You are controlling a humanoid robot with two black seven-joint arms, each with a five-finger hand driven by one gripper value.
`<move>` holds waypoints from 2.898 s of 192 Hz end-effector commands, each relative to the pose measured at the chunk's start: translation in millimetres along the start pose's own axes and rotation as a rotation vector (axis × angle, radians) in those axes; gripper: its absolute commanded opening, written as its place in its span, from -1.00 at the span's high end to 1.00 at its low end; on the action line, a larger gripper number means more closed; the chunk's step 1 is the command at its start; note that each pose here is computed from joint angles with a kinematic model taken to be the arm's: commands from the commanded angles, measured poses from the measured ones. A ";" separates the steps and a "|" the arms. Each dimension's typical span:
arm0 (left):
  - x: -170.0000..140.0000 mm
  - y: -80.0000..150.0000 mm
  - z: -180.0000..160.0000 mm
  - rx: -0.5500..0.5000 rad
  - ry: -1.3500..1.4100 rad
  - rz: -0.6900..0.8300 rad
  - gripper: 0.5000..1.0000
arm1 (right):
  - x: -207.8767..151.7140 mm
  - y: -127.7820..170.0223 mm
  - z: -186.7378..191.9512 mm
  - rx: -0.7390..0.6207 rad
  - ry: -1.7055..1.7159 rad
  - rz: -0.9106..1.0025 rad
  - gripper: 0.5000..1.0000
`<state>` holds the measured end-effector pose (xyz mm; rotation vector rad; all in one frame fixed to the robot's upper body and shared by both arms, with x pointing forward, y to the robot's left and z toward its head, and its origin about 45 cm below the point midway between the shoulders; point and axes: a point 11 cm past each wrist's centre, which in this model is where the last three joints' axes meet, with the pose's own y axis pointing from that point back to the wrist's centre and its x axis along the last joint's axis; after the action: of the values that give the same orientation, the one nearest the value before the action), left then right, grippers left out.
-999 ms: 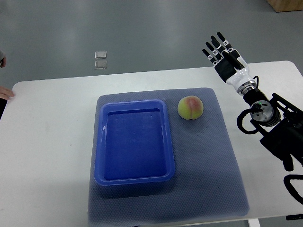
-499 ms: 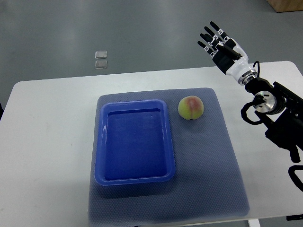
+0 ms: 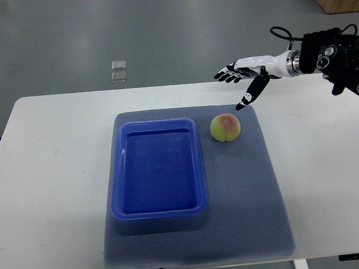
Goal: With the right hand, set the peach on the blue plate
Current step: 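Lower the right hand onto the peach and close fingers around it, then lift the peach with the right hand and carry it above the tray, then lower the held peach with the right hand into the blue tray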
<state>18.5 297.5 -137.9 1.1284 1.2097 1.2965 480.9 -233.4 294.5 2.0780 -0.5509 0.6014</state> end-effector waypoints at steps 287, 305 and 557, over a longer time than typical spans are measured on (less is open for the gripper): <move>2.1 0.0 0.0 0.000 0.000 0.003 -1.00 | 34.3 34.1 -70.0 0.021 0.276 0.013 1.00; 1.6 0.0 0.0 0.000 0.000 0.001 -1.00 | 46.2 50.9 -84.5 0.040 0.294 0.027 1.00; -0.6 0.0 -0.5 0.001 -0.005 -0.005 -1.00 | -126.5 -109.8 -162.0 0.205 0.246 -0.242 1.00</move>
<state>17.9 298.4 -137.9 1.1317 1.2073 1.2920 416.5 -20.2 237.9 2.1494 -0.1008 0.8157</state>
